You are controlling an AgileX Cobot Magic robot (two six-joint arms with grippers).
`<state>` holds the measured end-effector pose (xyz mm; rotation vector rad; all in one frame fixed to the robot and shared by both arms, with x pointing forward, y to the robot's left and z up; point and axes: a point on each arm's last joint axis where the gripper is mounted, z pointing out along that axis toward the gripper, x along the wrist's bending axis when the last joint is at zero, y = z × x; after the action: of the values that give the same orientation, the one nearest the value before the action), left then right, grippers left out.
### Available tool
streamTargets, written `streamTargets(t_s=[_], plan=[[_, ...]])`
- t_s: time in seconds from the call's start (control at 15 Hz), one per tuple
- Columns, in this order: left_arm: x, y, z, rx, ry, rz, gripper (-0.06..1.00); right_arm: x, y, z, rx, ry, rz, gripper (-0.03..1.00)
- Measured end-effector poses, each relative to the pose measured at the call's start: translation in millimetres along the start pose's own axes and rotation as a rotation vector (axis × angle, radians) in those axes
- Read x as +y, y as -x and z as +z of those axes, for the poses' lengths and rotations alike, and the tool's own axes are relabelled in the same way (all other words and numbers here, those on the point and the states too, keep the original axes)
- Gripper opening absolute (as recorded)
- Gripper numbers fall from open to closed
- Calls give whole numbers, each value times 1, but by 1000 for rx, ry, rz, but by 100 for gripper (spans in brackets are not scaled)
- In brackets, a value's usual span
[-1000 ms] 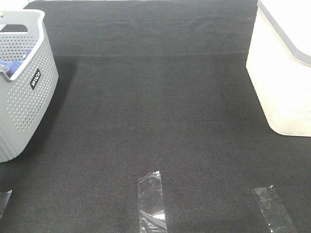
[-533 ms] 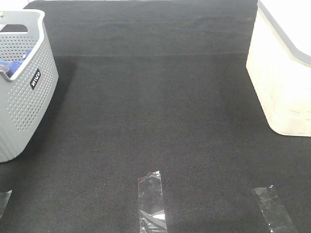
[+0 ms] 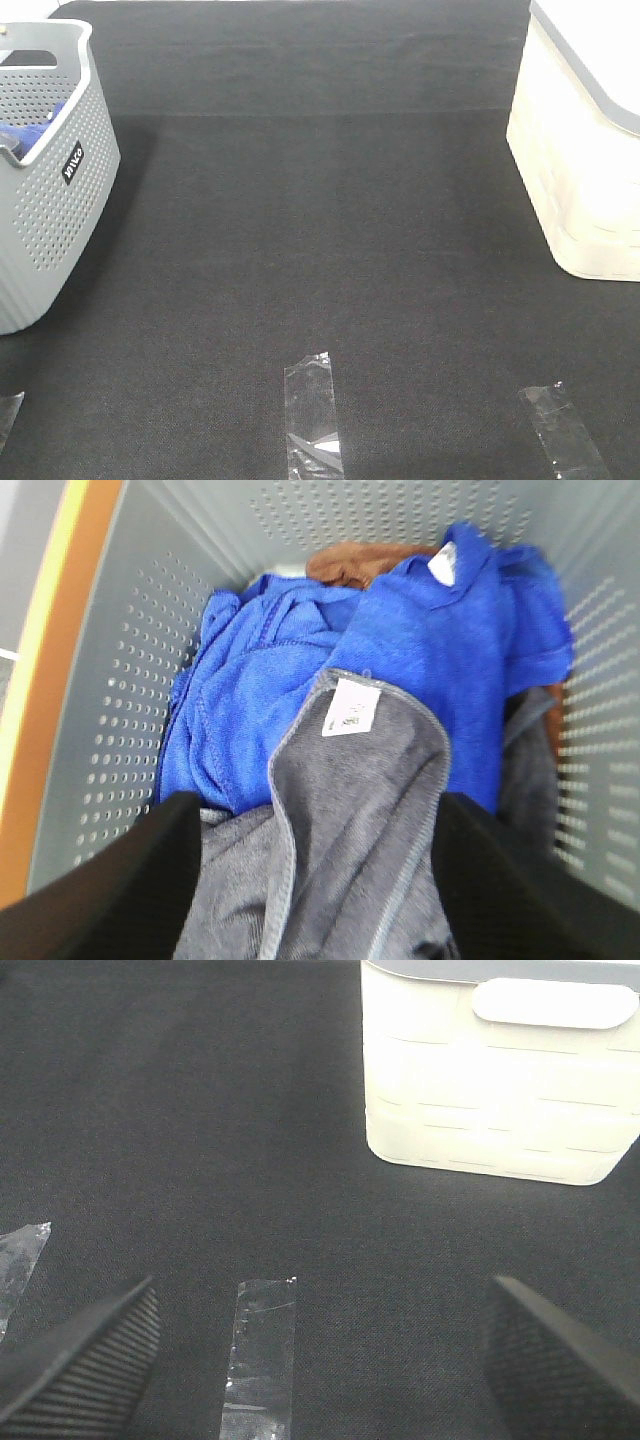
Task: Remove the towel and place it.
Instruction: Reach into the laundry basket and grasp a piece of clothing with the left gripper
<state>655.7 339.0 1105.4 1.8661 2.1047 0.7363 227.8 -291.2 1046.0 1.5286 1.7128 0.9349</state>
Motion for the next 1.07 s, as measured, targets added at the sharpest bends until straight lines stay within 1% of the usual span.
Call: streamTargets(t_s=[0.27, 0.33, 0.53, 0.6, 0.8, 0.87, 1.07], plan=[[9, 8, 56, 31, -116, 34, 63, 0, 0, 0, 0, 0, 0, 81], [10, 9, 65, 44, -136, 44, 63, 0, 0, 0, 0, 0, 0, 81], [10, 11, 85, 51, -192, 65, 63, 0, 0, 0, 0, 0, 0, 81], [8, 7, 92, 54, -207, 59, 63, 0, 0, 0, 0, 0, 0, 81], [3, -12, 108, 69, -245, 19, 63, 0, 0, 0, 0, 0, 0, 81], [2, -16, 112, 62, -254, 10, 63, 0, 0, 0, 0, 0, 0, 81], [1, -7, 127, -17, -234, -8, 63, 0, 0, 0, 0, 0, 0, 81]])
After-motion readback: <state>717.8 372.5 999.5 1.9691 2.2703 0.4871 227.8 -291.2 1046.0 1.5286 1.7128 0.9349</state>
